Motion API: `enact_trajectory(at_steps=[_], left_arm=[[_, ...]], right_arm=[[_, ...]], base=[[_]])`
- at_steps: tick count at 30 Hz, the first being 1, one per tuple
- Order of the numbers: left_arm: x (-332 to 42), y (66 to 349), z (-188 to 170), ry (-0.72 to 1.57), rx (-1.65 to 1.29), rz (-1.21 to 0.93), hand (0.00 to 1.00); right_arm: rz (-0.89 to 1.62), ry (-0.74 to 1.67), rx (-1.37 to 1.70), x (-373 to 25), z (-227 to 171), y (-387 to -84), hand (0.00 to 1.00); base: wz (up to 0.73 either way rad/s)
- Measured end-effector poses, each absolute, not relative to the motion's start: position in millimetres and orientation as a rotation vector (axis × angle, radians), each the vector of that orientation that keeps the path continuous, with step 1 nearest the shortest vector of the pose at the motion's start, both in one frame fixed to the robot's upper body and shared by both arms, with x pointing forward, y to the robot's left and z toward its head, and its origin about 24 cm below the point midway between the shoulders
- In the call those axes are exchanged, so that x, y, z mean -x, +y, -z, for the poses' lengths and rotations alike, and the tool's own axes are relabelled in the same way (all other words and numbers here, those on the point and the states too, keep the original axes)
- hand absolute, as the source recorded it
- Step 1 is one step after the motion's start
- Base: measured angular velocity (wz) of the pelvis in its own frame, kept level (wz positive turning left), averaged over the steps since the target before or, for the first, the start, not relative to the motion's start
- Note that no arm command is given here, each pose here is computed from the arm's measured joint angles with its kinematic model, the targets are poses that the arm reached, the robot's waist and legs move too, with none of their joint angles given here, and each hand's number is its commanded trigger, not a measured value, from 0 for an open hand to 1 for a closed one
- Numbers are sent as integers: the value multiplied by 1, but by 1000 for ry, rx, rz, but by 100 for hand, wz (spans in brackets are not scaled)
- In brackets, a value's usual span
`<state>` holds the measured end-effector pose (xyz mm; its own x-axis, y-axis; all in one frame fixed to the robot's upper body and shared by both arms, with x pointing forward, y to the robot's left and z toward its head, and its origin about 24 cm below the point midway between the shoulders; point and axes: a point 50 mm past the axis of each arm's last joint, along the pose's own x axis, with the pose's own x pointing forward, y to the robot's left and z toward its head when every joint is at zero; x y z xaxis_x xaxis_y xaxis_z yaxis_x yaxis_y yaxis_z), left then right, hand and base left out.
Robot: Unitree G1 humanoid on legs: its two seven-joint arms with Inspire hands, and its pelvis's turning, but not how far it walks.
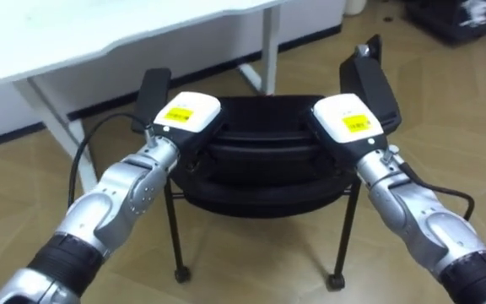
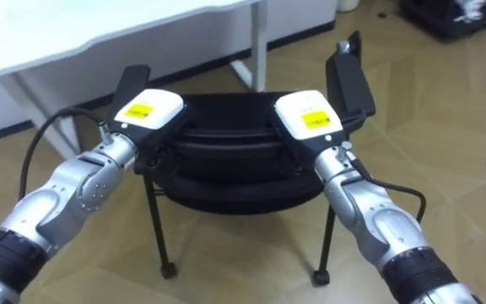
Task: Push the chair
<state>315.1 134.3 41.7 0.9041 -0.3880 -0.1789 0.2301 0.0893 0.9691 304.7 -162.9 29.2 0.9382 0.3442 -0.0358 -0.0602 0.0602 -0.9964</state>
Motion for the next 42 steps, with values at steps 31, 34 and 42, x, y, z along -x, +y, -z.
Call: enact_trajectory(at_steps=[31,34,42], left_arm=[[-307,146,-37,-60,-1465,509,100],[-309,149,-41,-66,-1461,490,100],[-307,148,-42,-76,-1451,480,100]], right_arm=[[-381,-186,1489,-302,-17,-147,100],[-369,-206,1490,-306,-23,-145,100],[-366,-216,1487,-306,-25,-144,100]], base=[[8],[-15],[9]])
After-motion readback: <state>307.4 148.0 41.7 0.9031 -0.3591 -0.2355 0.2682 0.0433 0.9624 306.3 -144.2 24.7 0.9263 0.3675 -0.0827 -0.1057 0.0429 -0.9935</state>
